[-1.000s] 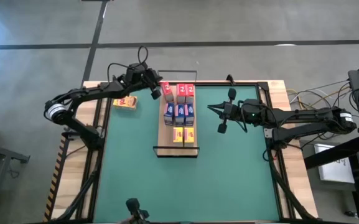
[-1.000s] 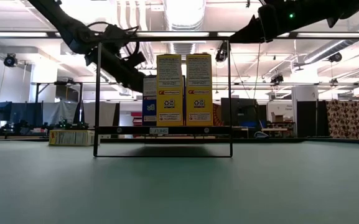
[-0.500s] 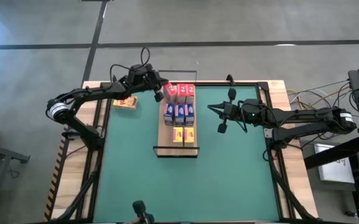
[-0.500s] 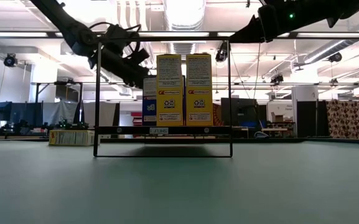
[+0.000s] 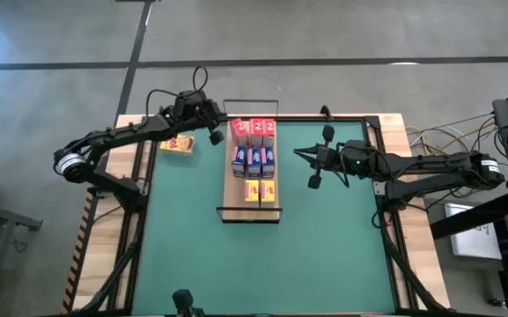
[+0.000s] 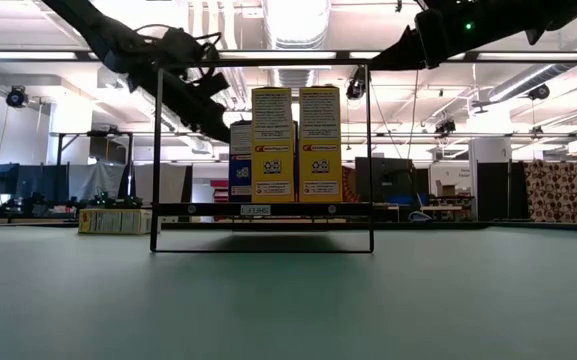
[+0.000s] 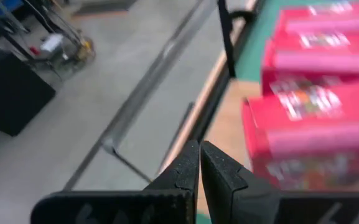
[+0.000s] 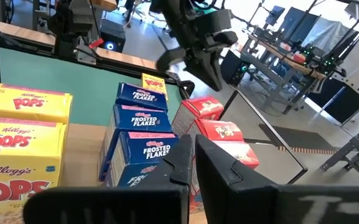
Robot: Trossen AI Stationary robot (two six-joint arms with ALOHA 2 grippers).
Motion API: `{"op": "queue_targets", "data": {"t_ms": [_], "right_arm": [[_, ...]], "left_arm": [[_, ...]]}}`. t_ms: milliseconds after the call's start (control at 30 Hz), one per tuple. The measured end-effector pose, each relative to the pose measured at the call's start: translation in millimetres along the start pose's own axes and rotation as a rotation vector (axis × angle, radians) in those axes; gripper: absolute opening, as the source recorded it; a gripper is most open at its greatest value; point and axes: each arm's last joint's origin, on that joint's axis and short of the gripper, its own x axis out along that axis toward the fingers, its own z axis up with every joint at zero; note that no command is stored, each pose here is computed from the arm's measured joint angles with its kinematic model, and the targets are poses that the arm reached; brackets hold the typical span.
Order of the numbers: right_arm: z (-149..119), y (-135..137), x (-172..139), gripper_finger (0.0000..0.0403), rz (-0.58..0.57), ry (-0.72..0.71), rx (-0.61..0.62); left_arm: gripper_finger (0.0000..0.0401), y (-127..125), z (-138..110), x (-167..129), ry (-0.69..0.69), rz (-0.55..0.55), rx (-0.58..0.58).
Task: Stack cereal on shelf
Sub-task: Put the red cereal box on the shelf aligned with the other red cereal box
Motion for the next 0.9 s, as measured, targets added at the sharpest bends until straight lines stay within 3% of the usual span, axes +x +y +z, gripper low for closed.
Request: {"op": "queue_targets", "data": {"t_ms": [333, 633, 900], "right_arm": [[0.0, 0.0, 0.0, 0.0009, 0.0, 0.0, 0.0], [0.0, 0.1, 0.0, 0.0009, 0.003, 0.0, 0.03], [0.0, 0.1, 0.0, 0.0009, 0.003, -0.001, 0.027]], "left_arm": [[0.0, -5.1, -8.4, -16.5, 0.132, -0.082, 0.049], [0.0, -12.4, -20.7, -12.8, 0.141, -0.174, 0.101], [0.0, -15.0, -27.3, 2.0, 0.128, -0.192, 0.107]]}}
